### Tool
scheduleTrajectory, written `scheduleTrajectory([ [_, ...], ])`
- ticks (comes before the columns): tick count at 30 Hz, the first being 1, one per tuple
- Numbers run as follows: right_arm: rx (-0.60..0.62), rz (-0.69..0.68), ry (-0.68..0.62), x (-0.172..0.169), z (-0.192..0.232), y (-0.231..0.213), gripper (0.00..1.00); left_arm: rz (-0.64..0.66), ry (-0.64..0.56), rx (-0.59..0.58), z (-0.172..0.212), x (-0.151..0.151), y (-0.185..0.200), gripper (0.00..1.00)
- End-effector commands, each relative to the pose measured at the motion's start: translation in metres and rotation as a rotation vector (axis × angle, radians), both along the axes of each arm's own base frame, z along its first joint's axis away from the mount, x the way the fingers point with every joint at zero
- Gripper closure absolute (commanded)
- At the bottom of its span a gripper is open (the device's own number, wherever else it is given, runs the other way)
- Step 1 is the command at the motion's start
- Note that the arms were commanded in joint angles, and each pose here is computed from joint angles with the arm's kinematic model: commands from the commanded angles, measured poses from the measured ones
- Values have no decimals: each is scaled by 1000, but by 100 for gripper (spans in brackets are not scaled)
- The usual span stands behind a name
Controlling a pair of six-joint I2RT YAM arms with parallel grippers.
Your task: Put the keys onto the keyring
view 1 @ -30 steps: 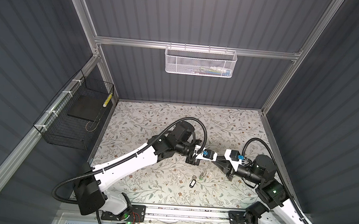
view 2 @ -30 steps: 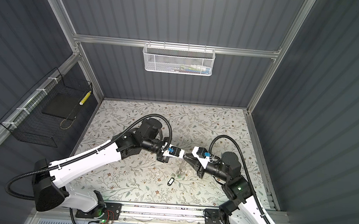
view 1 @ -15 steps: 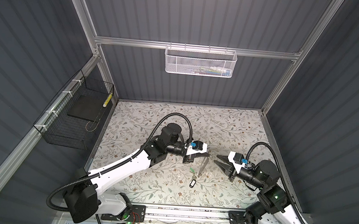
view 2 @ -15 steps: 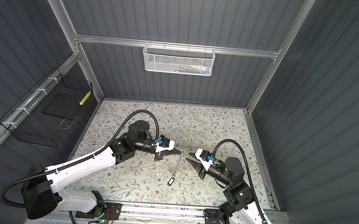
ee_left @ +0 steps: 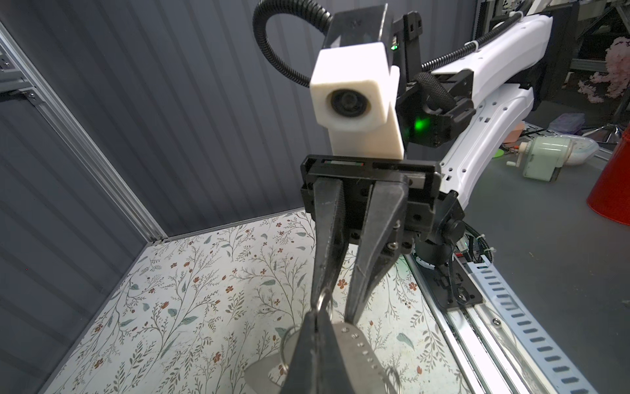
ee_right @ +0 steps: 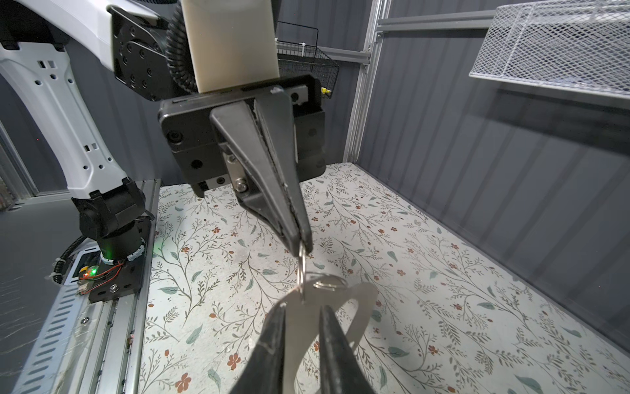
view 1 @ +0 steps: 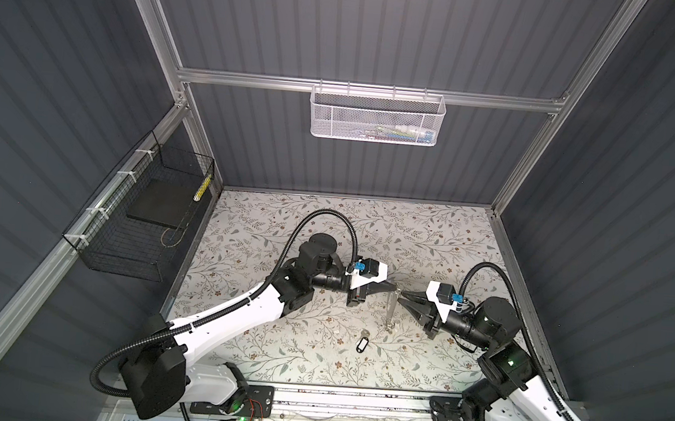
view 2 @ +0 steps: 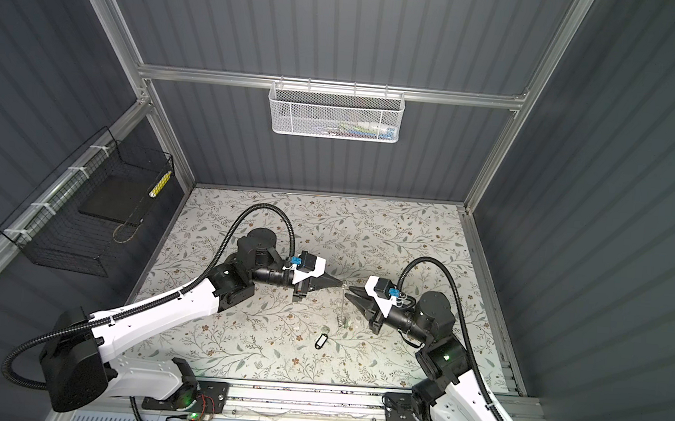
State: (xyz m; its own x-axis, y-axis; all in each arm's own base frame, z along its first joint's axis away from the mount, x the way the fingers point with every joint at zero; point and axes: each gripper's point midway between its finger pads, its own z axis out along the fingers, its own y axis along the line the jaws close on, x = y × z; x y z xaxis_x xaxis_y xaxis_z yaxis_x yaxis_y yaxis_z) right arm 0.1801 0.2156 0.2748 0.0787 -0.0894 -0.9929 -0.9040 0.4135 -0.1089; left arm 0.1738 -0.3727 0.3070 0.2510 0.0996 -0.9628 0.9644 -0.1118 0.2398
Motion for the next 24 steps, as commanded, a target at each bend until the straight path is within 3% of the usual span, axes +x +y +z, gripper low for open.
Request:
scheduleTrajectory([
  [1,33,24,-16,-4,7,2,80,-24,-1,-35,9,-3,1,100],
  [17,91,34,-27,-2,19,5,85,-44,12,-35,7,-5,-1,100],
  [24,87,40,-22,-2,17,6,96,-43,12,-29,6,-5,-1,100],
])
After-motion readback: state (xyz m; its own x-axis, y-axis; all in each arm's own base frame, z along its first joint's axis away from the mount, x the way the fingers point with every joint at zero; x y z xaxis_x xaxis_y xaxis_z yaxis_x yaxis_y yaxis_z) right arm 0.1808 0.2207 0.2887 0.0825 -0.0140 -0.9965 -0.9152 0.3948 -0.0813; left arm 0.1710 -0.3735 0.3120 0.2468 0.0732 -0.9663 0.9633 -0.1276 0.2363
